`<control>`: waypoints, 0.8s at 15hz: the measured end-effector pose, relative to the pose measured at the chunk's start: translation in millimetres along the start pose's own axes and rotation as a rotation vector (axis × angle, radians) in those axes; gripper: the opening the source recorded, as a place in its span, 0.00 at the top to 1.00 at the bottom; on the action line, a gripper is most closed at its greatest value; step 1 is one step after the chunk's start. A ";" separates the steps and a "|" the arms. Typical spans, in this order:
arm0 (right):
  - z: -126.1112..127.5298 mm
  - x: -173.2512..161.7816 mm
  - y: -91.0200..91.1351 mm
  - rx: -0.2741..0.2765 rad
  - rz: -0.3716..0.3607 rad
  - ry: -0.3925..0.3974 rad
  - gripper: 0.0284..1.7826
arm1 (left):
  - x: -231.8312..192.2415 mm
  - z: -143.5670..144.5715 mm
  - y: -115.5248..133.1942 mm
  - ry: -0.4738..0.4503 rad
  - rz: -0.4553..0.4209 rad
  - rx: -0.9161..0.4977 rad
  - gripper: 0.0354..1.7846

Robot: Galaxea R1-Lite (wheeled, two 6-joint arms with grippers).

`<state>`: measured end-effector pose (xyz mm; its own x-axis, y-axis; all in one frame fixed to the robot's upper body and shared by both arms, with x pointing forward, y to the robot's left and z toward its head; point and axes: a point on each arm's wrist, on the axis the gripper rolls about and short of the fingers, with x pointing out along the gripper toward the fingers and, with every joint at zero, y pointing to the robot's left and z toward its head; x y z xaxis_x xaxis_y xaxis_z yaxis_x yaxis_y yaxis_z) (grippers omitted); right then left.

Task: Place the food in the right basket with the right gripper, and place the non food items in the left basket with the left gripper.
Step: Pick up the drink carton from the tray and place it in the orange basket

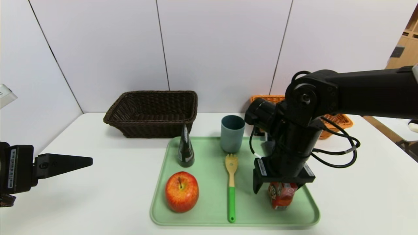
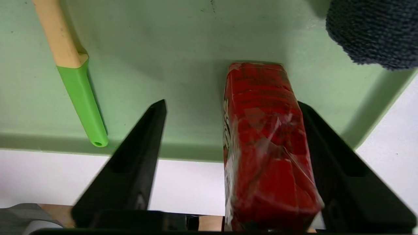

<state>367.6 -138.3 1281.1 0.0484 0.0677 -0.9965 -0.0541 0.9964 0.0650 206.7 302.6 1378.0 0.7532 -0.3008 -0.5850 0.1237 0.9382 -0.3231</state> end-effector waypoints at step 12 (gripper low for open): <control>-15.9 -65.4 -11.7 0.005 0.130 -0.191 0.76 | -0.4 0.7 -0.3 -0.002 -0.001 0.000 0.06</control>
<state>349.2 -155.3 1344.8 0.2295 0.2029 -0.9519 -0.0674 0.9790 0.1925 206.9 302.5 1378.8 0.7547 -0.3012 -0.5829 0.1243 0.9380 -0.3237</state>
